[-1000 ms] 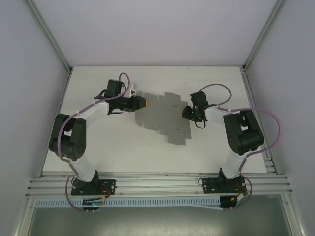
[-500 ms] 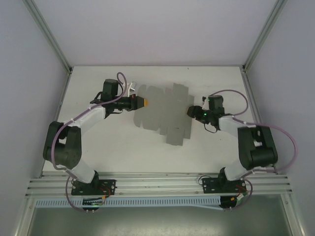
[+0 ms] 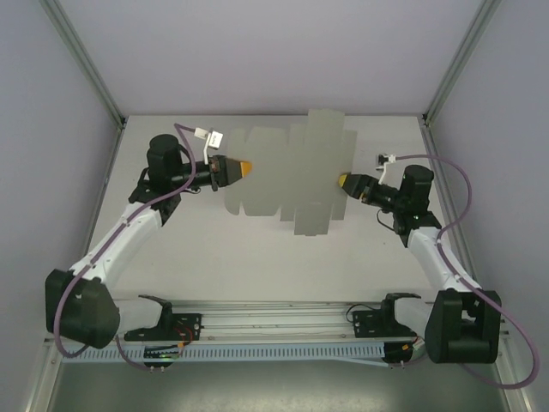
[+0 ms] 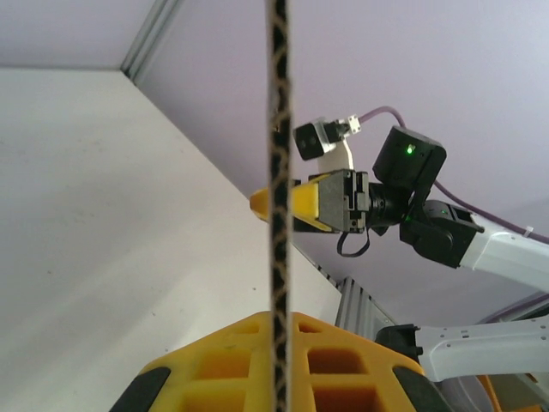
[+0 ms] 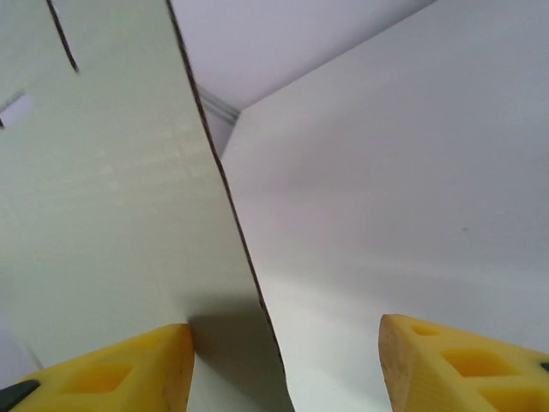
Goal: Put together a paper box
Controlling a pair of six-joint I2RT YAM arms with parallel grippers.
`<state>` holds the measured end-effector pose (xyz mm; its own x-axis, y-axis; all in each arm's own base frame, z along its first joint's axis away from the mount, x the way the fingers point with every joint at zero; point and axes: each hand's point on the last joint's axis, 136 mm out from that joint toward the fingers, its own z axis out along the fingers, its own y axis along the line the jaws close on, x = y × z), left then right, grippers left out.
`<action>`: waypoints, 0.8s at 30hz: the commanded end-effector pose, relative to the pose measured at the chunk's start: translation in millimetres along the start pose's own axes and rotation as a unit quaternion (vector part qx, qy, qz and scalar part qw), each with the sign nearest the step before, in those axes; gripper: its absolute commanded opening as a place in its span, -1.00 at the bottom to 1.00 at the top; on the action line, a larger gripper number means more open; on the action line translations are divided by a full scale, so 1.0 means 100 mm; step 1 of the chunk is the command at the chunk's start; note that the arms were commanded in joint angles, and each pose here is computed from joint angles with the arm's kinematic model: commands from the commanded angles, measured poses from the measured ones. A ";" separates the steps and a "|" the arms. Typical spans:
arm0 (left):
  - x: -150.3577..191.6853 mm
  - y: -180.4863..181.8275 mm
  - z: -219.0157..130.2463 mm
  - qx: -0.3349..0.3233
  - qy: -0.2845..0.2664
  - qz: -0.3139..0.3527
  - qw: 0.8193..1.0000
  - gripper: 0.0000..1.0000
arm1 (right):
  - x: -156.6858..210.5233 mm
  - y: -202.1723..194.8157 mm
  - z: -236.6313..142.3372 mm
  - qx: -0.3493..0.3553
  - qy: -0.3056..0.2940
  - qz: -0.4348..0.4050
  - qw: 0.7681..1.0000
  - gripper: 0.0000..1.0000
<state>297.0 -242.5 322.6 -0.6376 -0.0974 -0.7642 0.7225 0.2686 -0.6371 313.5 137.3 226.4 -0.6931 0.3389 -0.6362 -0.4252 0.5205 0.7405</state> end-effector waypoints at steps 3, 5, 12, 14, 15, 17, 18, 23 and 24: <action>-0.01 -0.11 -0.05 0.009 -0.016 0.020 1.000 -1.00 | 0.08 0.33 -0.09 -0.075 0.018 -0.012 0.997 0.04; -0.02 -0.14 -0.06 0.012 -0.018 0.024 0.999 -1.00 | 0.06 0.35 -0.09 -0.076 0.015 -0.010 0.997 -0.12; -0.01 -0.06 -0.02 0.012 -0.017 0.009 1.000 -1.00 | 0.02 0.53 -0.08 -0.098 0.016 -0.025 0.995 -0.84; -0.01 -0.03 -0.01 0.011 -0.017 0.005 1.000 -1.00 | -0.01 0.53 -0.06 -0.073 0.014 -0.033 0.997 -1.00; 0.01 -0.01 0.00 0.011 -0.015 0.002 1.000 -1.00 | 0.00 0.51 -0.05 -0.051 0.017 -0.042 0.998 -1.00; 0.00 0.04 0.01 0.002 -0.017 -0.003 1.000 -1.00 | 0.07 0.49 -0.01 0.010 0.033 -0.076 0.997 -1.00; 0.01 0.08 0.02 -0.005 -0.018 -0.008 1.000 -1.00 | 0.10 0.50 0.00 0.033 0.042 -0.098 0.994 -1.00; 0.10 0.49 0.12 -0.065 -0.012 -0.056 0.996 -1.00 | 0.10 0.70 0.10 0.063 0.055 -0.141 0.986 -1.00; 0.13 0.56 0.14 -0.073 -0.010 -0.063 0.995 -1.00 | 0.12 0.72 0.12 0.068 0.061 -0.151 0.984 -1.00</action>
<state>325.4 -231.4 298.6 -0.6671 -0.1722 -0.7248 0.6398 0.3659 -0.6759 306.7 159.7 259.0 -0.6191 0.1914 -0.7616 -0.4313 0.7276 0.5335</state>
